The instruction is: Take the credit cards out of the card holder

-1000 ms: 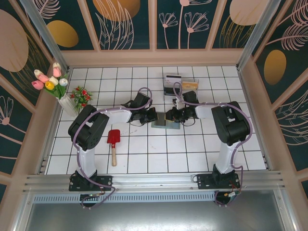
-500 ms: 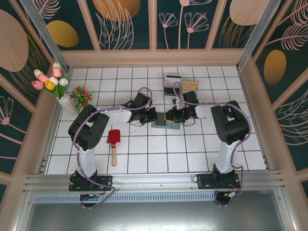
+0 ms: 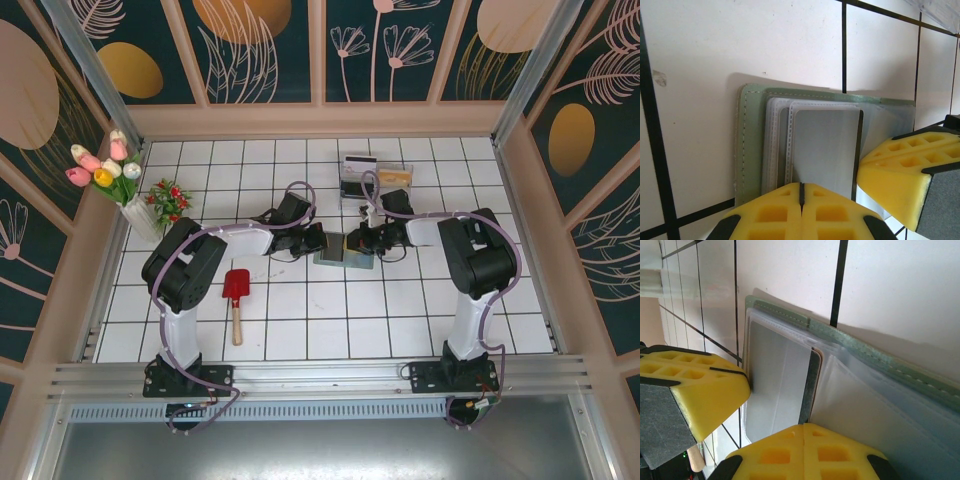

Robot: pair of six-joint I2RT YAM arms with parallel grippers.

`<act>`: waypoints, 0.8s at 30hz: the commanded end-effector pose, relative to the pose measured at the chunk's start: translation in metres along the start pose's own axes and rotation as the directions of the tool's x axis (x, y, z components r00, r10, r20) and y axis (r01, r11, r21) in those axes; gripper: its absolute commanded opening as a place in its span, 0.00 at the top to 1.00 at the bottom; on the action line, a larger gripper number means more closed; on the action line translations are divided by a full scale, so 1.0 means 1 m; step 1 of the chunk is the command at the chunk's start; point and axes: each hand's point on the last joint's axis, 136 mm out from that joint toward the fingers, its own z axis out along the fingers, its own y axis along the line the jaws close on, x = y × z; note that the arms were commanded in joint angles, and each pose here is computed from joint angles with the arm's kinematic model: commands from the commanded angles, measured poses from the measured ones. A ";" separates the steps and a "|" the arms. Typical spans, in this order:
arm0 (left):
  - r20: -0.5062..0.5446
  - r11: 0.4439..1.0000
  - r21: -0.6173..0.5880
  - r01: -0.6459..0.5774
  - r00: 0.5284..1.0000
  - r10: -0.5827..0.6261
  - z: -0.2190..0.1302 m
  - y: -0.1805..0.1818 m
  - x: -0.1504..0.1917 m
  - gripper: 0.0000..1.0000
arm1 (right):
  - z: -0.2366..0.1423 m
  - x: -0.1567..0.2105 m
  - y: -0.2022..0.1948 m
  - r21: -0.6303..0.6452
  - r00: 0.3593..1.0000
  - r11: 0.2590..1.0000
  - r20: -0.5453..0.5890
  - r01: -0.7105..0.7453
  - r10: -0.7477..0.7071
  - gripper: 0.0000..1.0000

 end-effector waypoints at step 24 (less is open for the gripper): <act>-0.031 0.989 -0.146 0.028 0.999 -0.033 0.007 0.045 0.021 0.93 | -0.014 0.004 0.016 -0.010 0.993 0.995 0.060 -0.097 0.097 0.78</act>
